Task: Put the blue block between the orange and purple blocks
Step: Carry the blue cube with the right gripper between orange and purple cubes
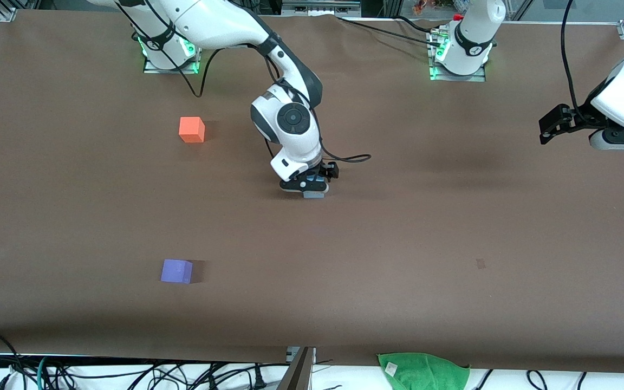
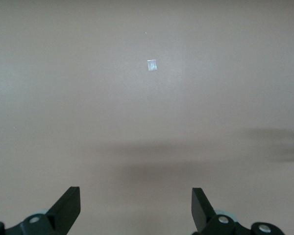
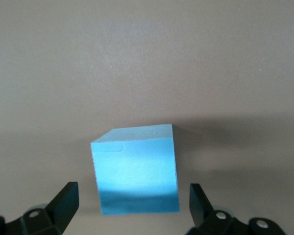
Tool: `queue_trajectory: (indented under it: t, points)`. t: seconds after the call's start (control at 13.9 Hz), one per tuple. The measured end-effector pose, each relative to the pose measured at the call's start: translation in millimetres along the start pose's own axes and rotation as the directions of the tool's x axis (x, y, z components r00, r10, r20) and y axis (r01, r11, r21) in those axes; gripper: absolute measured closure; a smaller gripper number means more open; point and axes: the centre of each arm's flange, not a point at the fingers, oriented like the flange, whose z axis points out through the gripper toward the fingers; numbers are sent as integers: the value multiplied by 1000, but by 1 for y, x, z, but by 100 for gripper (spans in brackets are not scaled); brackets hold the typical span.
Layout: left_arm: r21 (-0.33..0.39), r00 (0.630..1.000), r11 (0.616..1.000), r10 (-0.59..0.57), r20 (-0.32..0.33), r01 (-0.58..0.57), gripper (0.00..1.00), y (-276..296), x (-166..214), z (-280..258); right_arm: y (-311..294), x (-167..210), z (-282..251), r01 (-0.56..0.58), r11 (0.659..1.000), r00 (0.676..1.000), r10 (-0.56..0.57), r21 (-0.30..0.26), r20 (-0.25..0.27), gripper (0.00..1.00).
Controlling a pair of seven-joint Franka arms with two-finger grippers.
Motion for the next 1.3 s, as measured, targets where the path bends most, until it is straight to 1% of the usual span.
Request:
queue_trajectory:
  t: [0.14, 0.36, 0.51, 0.58, 0.72, 0.87, 1.08, 1.3]
  points:
    - [-2, 1000, 1000, -2, 6, 2, 0, -1, 0, 3, 0, -3, 11, 17, 1000, 1000, -18, -17, -3, 1]
    - [-2, 1000, 1000, -1, 10, 1, 0, 0, 1, 5, 3, -3, 18, 31, 999, 999, -32, -36, -11, 11]
    - [-2, 1000, 1000, -2, 11, 2, 0, -1, 1, 5, 4, -1, 17, 31, 999, 999, -31, -38, -15, 35]
    - [-2, 1000, 1000, -3, 14, 3, 0, -1, 0, 6, 4, 0, 16, 31, 999, 999, -32, -38, -18, 38]
    - [-2, 1000, 1000, -2, 21, 2, 0, -1, 0, 6, 8, 6, 15, 45, 998, 999, -46, -45, -29, 40]
    - [-2, 1000, 1000, -2, 24, 2, 0, -1, -1, 7, 21, 24, 6, 54, 997, 998, -56, -56, -41, 40]
    - [-2, 1000, 1000, 2, 24, -2, 0, 1, -1, 6, 67, 61, -21, 18, 992, 999, -22, -128, -32, 40]
    - [-2, 1000, 1000, 7, 24, -7, 0, 4, -1, 6, 144, 90, -47, -7, 984, 999, 1, -180, -32, 40]
